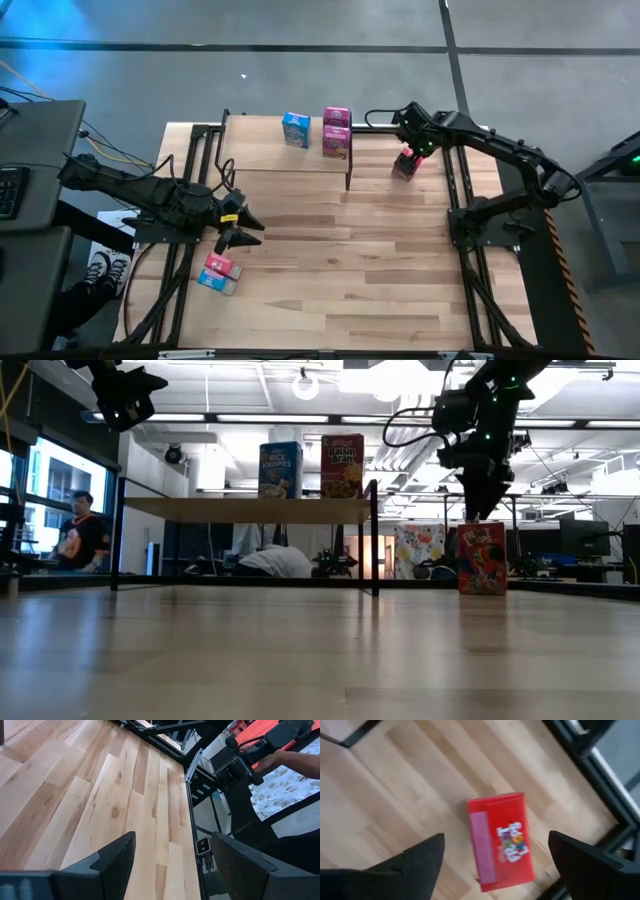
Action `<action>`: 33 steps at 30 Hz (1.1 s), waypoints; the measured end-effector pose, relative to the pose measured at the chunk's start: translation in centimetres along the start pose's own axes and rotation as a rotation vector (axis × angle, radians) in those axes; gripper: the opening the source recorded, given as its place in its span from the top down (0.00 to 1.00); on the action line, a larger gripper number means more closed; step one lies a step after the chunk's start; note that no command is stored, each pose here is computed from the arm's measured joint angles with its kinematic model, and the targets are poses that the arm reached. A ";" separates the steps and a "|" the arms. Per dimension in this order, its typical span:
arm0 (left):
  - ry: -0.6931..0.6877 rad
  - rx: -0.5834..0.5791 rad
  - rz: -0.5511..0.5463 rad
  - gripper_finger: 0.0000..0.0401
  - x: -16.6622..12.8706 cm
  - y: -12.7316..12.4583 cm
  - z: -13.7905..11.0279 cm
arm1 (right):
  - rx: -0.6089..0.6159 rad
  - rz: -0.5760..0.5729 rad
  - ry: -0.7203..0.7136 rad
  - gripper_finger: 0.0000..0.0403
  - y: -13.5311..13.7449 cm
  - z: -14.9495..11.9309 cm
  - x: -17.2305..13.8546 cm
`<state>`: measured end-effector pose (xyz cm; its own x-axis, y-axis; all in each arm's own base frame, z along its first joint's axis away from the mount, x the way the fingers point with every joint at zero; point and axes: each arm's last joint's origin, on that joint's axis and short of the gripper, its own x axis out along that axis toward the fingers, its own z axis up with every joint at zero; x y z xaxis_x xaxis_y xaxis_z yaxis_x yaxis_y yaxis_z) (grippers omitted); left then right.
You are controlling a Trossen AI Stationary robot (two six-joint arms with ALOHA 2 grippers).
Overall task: Stack cereal on shelf
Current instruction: Put the top red cereal box on the shelf
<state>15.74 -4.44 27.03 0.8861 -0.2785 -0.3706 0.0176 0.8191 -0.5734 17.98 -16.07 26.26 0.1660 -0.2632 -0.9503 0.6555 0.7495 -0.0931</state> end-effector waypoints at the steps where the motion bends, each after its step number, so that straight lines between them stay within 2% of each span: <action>1: 0.000 -0.001 0.001 0.37 0.0 0.0 0.0 | 0.003 0.013 0.001 0.16 0.0 -0.1 0.1; 8: 0.003 -0.002 0.004 0.37 0.0 0.0 0.0 | 0.034 0.027 0.028 0.16 -1.0 -0.9 1.6; 16: -0.008 -0.001 0.018 0.37 0.0 0.1 0.0 | 0.029 0.050 0.001 0.16 -1.0 -0.5 1.8; 27: -0.010 -0.001 0.022 0.37 0.0 0.1 0.0 | 0.000 0.035 0.123 0.16 -0.9 0.1 4.9; 33: -0.005 0.001 0.025 0.37 0.0 0.1 0.0 | 0.014 0.055 0.130 0.18 -0.8 0.3 5.6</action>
<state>15.72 -4.37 26.93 0.8885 -0.2555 -0.3812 -0.0042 0.8261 -0.5635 18.64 -18.35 21.11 0.1053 -0.1406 -0.9844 0.6581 0.7520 -0.0370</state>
